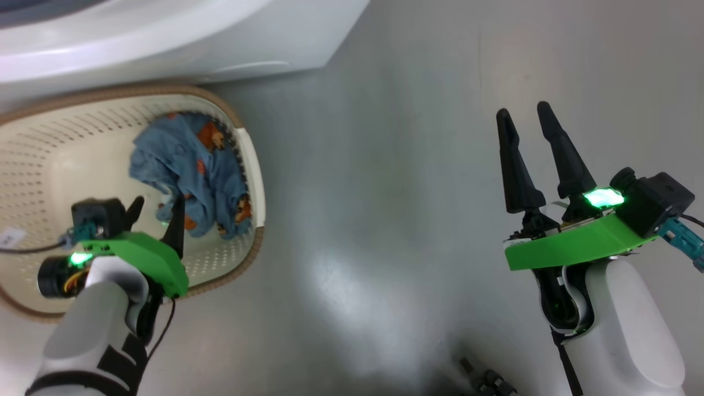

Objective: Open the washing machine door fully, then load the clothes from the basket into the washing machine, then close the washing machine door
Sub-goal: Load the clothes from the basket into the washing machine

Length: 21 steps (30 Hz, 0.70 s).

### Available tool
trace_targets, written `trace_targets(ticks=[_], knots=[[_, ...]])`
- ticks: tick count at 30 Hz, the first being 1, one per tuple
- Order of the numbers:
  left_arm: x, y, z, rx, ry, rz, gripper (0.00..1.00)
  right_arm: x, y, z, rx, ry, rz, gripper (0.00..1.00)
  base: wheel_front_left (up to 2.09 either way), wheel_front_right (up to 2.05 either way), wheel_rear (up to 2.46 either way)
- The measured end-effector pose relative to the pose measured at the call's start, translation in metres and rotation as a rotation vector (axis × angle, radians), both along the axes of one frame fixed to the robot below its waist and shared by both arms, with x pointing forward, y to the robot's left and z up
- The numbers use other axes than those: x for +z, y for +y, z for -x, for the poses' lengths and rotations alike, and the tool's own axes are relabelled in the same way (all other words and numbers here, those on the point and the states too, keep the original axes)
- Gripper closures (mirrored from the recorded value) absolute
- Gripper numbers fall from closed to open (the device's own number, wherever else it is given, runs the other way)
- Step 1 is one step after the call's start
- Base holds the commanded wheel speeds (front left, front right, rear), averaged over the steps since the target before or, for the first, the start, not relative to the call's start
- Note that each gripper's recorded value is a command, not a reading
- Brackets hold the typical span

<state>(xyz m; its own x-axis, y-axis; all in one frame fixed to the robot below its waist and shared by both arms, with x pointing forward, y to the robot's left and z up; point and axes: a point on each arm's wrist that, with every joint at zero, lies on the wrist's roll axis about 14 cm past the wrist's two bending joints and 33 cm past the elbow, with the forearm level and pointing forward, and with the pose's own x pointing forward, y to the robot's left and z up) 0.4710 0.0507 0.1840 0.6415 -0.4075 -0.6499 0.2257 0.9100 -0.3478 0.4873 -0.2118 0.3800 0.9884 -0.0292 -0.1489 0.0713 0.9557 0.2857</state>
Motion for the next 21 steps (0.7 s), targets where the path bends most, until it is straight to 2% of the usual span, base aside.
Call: trace_targets(ticks=[14, 21], knots=[[-0.040, -0.034, -0.002, -0.100, 0.083, 0.060, 0.00, -0.030, -0.009, 0.001, -0.020, 0.064, 0.009, 0.00, 0.00, 0.00, 0.00], [-0.056, -0.041, -0.007, -0.144, 0.113, 0.057, 0.00, -0.036, -0.011, -0.003, -0.024, 0.068, -0.007, 0.00, 0.00, 0.00, 0.00]])
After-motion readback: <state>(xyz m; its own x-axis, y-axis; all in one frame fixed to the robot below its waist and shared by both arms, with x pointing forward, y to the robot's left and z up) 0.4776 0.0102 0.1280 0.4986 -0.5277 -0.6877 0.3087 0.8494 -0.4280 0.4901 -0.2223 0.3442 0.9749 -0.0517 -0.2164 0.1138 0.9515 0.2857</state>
